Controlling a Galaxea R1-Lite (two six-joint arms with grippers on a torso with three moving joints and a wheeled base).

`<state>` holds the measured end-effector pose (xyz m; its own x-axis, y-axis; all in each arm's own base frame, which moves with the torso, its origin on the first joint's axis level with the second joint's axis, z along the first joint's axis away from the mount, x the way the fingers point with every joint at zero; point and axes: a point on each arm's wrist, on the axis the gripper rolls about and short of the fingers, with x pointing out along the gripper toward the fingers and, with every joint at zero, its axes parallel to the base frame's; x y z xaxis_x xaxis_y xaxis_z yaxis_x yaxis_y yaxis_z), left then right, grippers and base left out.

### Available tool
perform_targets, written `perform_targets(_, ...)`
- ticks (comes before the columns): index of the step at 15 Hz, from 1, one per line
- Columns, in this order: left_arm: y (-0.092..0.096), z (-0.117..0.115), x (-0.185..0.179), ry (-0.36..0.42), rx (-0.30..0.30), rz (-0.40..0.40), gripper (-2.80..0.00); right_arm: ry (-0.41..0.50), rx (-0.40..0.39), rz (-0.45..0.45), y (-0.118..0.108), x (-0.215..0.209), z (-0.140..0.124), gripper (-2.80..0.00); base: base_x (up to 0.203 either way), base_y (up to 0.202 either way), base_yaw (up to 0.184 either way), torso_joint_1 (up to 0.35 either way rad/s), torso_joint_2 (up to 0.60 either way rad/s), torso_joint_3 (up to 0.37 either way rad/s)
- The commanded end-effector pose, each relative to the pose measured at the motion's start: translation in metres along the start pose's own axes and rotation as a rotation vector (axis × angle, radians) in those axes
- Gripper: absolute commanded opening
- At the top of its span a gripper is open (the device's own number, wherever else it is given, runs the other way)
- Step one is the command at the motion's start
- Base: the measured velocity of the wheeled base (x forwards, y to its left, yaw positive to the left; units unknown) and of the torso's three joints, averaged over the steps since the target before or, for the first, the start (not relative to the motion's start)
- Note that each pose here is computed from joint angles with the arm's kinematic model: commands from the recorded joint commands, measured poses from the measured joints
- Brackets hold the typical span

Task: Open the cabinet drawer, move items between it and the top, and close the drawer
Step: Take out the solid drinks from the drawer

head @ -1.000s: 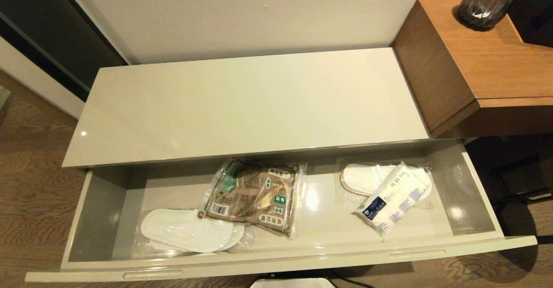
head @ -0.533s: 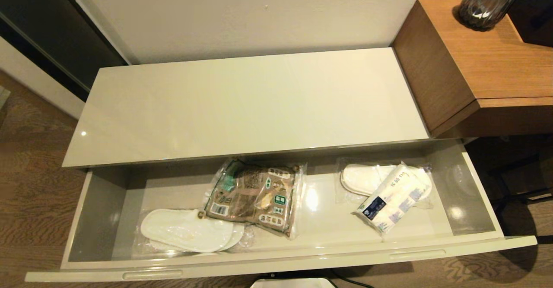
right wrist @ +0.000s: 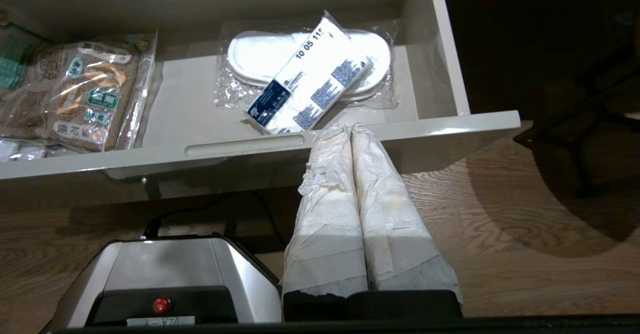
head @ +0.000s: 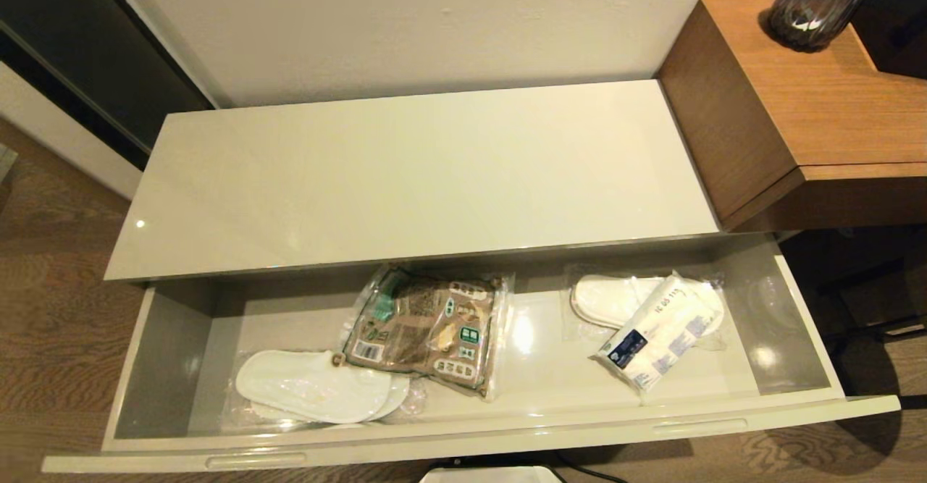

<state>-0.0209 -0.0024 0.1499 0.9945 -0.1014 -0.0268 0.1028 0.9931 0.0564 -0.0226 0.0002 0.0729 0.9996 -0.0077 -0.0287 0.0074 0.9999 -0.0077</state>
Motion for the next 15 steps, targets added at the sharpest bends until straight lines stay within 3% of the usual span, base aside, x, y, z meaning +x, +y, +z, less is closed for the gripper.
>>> perform_targets(1,0.006,0.044,0.038,0.151,-0.017,-0.035,-2.8,0.004,0.0,0.0,0.0,0.0,0.0,-2.8,0.0,0.0,0.0,0.0,0.0,0.0)
perform_targets(3,0.012,0.074,0.081,0.297,-0.008,-0.078,-2.8,0.004,0.0,0.0,0.0,0.0,0.0,-2.8,0.0,0.0,0.0,0.0,0.0,0.0)
perform_targets(7,0.016,0.077,0.155,0.543,0.141,-0.205,-2.8,0.004,0.0,0.0,0.0,0.0,0.0,-2.8,0.0,0.0,0.0,0.0,0.0,0.0)
perform_targets(10,0.002,0.063,0.193,0.652,0.238,-0.354,-2.8,0.004,0.0,0.0,0.0,0.0,0.0,-2.8,0.0,0.0,0.0,0.0,0.0,0.0)
perform_targets(12,-0.01,0.05,0.219,0.705,0.258,-0.42,-2.8,0.004,0.0,0.0,0.0,0.0,0.0,-2.8,0.0,0.0,0.0,0.0,0.0,0.0)
perform_targets(15,-0.025,0.025,0.266,0.701,0.268,-0.447,-2.8,0.005,0.0,0.0,0.0,0.0,0.0,-2.8,0.0,0.0,0.0,0.0,0.0,0.0)
